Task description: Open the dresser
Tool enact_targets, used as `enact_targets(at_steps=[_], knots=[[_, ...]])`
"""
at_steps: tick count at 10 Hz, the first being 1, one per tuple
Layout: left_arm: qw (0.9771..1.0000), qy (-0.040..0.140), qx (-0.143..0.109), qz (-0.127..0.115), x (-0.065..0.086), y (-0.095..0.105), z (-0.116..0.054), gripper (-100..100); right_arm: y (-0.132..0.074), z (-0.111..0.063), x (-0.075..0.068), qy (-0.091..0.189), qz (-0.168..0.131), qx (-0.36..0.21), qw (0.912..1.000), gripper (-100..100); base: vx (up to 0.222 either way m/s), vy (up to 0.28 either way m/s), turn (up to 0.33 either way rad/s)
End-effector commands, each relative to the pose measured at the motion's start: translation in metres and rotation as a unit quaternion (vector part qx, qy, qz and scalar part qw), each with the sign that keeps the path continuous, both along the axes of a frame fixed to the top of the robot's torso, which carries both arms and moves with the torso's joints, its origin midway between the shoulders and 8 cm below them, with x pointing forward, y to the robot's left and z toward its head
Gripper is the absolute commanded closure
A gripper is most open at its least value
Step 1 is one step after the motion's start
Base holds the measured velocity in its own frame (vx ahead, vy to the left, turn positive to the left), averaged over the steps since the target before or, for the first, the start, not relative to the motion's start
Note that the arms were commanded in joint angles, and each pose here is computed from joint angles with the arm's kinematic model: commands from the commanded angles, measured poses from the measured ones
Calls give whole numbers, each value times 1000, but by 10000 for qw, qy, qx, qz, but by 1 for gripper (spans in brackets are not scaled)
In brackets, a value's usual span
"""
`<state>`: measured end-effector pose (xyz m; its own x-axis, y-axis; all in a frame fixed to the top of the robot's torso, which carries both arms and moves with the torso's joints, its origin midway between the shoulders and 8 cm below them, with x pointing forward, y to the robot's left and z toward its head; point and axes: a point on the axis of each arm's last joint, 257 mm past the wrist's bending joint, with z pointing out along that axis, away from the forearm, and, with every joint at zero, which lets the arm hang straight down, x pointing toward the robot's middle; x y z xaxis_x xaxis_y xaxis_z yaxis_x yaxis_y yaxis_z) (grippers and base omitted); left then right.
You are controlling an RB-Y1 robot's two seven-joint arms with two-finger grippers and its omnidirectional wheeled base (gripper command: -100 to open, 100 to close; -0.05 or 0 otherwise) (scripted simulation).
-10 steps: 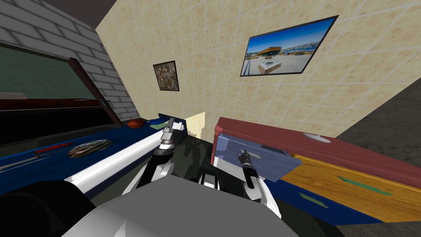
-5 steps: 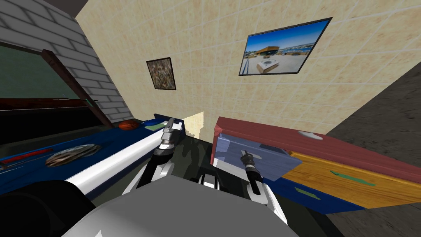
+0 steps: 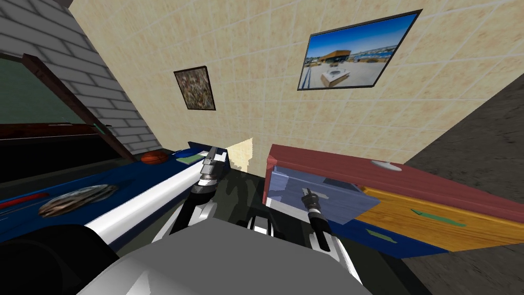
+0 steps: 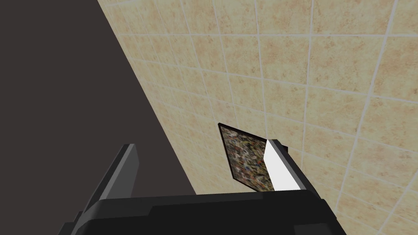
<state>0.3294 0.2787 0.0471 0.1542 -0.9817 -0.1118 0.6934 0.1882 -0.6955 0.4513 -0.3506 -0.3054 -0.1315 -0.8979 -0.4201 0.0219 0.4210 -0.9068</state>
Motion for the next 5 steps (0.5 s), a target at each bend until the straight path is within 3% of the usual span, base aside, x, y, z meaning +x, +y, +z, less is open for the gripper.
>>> enact_targets(at_steps=[1,3,5], knots=[[10000,0,0,0,0,0,0,0,2,4,-2,-55,59,-288,9996,100,0,-12,10],[10000,0,0,0,0,0,0,0,4,5,-2,-77,81,-258,9996,100,-51,-3,-2],[10000,-1,0,-1,0,0,0,0,4,5,-4,-82,95,-271,9996,100,-156,21,-21]])
